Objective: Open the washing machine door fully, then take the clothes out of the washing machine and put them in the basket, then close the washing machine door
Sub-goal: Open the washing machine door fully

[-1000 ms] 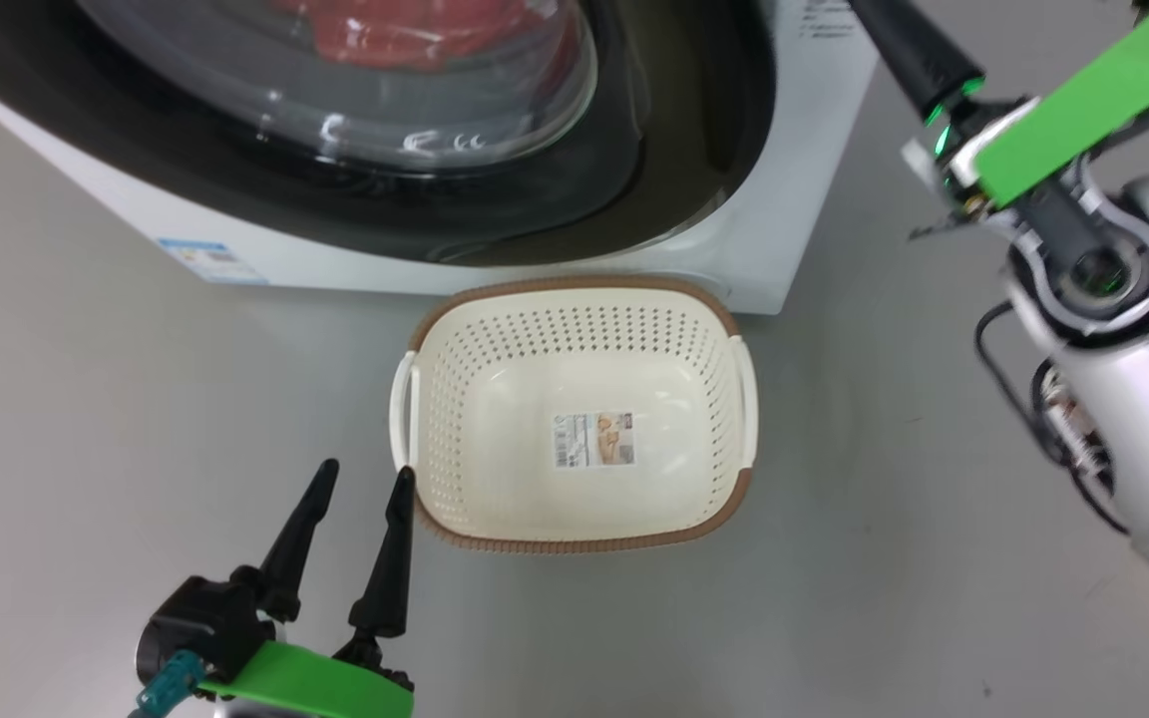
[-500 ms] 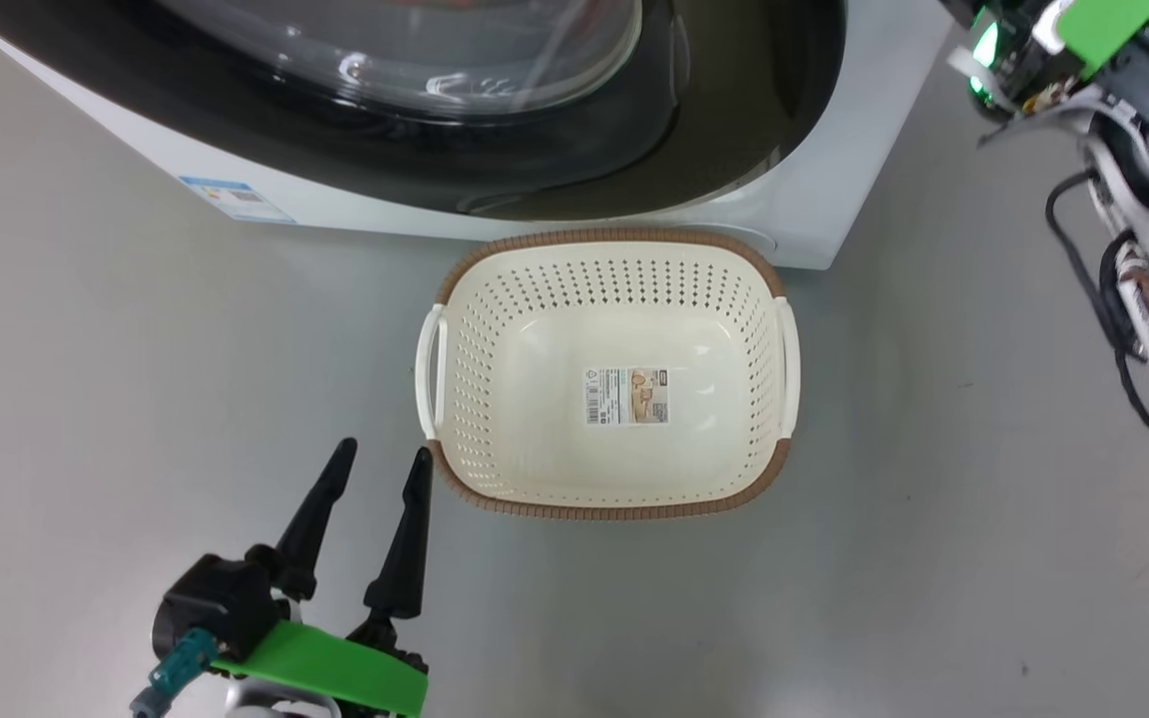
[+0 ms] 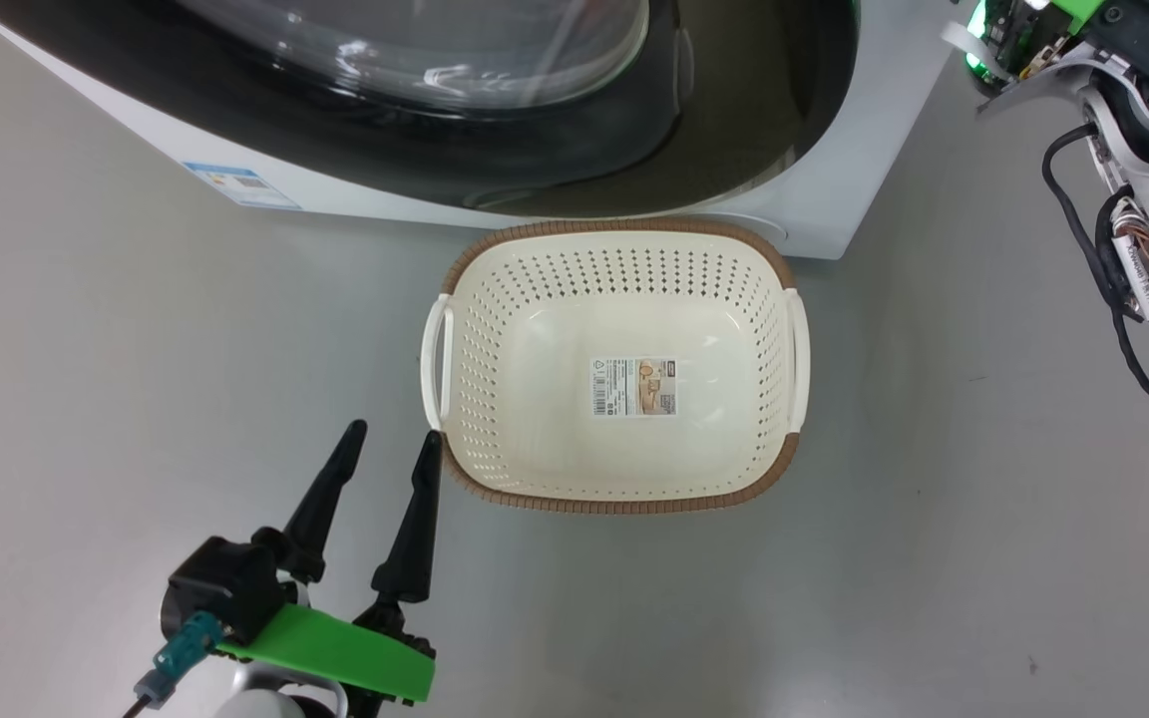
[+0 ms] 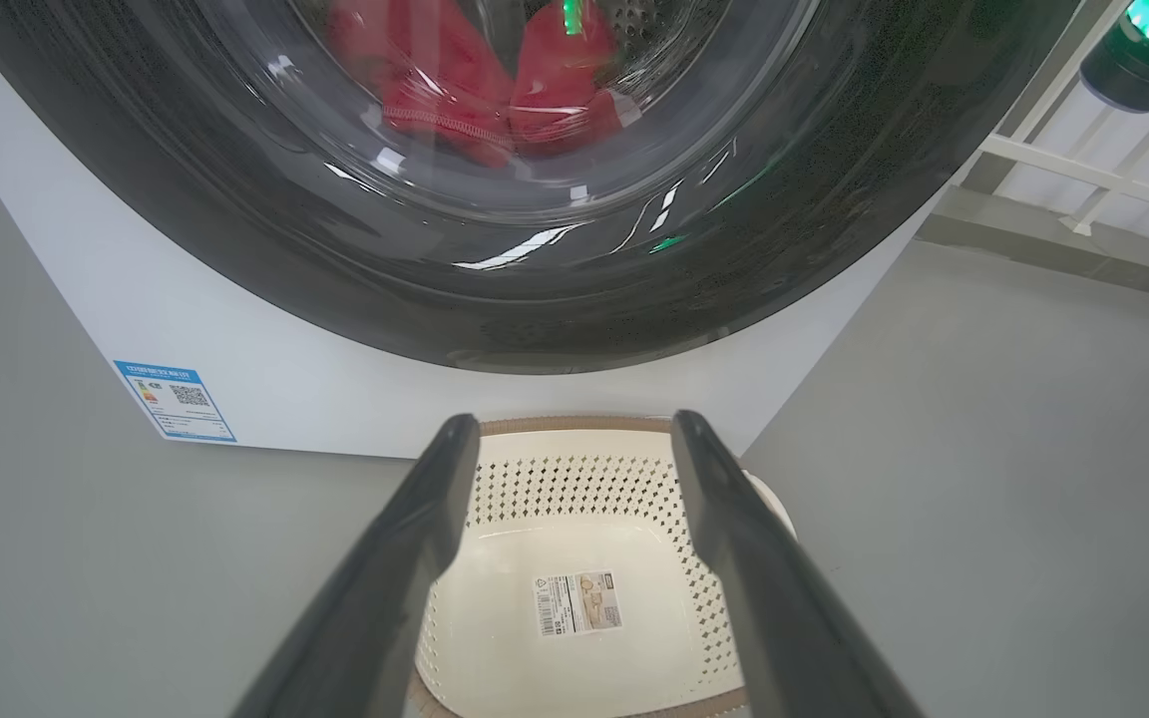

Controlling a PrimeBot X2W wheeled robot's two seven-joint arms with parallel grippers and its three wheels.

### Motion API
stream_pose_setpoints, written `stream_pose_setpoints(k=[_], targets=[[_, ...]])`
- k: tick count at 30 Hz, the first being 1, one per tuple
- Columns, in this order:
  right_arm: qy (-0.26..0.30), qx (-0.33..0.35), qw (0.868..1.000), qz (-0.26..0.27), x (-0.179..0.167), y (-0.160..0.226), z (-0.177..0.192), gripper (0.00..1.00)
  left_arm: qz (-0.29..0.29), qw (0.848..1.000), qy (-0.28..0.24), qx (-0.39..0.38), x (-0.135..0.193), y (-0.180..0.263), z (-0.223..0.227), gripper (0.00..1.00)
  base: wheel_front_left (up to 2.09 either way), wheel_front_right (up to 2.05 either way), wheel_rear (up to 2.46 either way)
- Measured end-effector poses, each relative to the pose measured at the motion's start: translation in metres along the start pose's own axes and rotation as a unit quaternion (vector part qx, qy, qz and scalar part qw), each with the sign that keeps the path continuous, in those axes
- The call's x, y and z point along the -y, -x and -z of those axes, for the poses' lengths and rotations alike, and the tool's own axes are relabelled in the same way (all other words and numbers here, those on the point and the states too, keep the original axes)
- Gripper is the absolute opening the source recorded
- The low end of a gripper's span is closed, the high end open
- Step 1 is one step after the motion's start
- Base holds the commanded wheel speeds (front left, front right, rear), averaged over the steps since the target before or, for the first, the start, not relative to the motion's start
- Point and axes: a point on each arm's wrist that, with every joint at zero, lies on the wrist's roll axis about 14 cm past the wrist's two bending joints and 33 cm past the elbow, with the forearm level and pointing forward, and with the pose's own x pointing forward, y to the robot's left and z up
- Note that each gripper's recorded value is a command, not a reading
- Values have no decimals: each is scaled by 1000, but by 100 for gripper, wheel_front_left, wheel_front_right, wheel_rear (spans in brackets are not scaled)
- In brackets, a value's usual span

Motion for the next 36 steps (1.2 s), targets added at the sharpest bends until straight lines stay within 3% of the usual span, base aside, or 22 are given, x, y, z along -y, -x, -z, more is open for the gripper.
stream_pose_setpoints(k=[24,36], targets=[[-9,-83,996,19,-30,36,91,0,0,999,2,42,4,44,-26,100,0,0,0],[30,-129,991,1,-66,50,140,0,-10,998,6,65,-2,72,-35,100,0,0,0]])
